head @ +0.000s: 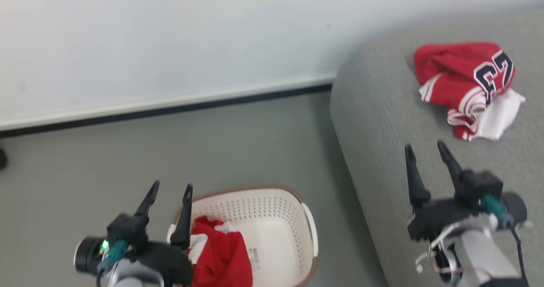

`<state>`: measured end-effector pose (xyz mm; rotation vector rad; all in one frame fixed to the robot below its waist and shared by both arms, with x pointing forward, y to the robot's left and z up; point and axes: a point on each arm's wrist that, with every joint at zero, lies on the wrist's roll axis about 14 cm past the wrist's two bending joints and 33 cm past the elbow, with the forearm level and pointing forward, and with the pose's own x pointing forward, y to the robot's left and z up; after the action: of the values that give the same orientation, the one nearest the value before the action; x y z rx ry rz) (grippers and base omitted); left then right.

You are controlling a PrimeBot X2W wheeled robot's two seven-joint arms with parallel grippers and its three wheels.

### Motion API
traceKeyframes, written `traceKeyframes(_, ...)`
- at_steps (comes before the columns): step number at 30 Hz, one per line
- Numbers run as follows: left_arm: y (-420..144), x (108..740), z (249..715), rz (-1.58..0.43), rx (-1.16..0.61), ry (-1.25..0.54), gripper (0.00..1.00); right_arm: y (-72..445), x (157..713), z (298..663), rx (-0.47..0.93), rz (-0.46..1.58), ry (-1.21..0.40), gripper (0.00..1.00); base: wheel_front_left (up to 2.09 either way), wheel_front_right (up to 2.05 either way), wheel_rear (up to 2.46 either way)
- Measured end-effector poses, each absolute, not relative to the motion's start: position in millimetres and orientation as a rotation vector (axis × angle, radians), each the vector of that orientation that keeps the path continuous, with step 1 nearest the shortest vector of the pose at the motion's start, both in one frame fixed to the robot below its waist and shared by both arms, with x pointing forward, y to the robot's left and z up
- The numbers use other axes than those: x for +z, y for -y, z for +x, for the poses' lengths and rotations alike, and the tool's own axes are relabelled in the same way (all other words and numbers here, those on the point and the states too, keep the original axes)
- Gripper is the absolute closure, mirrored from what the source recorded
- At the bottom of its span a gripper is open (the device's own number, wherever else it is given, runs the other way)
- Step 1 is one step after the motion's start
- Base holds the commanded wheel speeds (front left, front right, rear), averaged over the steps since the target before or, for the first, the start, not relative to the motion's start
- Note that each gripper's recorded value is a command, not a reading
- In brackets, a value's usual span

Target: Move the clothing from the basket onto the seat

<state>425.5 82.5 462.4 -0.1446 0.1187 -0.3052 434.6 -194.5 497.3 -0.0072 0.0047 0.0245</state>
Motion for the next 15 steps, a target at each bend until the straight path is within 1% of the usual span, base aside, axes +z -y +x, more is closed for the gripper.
traceKeyframes(5,-114.2,471.6,399.7,-0.155,-0.219,-0.093,0.00,178.7,505.1,410.3,0.044,0.009,0.034,0.00,0.00,0.00,0.00)
traceKeyframes(15,-166.6,481.5,353.9,-0.153,-0.074,-0.046,0.00,146.9,521.5,377.6,0.100,0.050,0.102,0.00,0.00,0.00,0.00)
